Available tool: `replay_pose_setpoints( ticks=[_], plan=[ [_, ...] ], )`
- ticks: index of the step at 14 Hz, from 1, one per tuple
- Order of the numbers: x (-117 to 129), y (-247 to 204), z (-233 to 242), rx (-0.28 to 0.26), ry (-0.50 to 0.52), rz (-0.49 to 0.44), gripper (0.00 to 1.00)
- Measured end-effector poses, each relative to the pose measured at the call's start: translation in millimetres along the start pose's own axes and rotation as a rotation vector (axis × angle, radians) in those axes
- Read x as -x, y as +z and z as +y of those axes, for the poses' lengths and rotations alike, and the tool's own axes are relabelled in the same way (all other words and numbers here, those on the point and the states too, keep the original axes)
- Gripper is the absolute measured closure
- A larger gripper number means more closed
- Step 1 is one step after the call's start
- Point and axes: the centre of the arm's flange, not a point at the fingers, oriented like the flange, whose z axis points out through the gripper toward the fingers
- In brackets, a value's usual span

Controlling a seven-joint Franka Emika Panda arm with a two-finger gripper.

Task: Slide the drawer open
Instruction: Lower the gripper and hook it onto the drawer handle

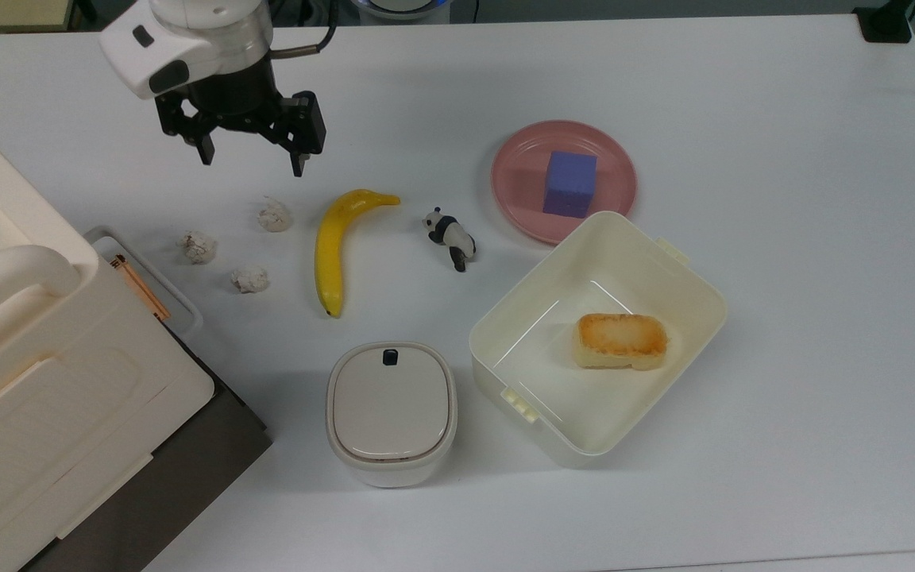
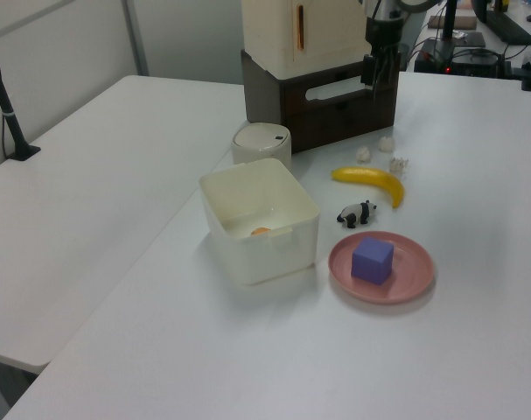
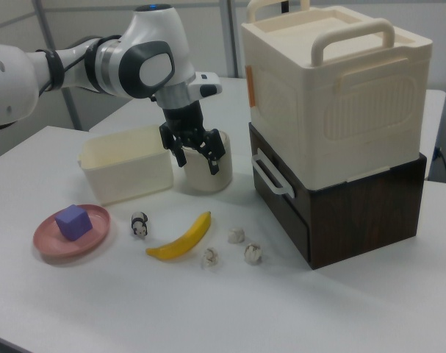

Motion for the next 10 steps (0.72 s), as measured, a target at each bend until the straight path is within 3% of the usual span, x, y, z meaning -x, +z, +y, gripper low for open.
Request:
replay_pose_setpoints(
  ticks=[6,8,10],
  plan=[
    [-24,25,1,0.098,-0.514,0.077,0.00],
    [-35,29,1,0.144,-0.604,0.136,0.00],
    [-44,29,3,0.177,-0.630,0.157,0.00]
  ],
)
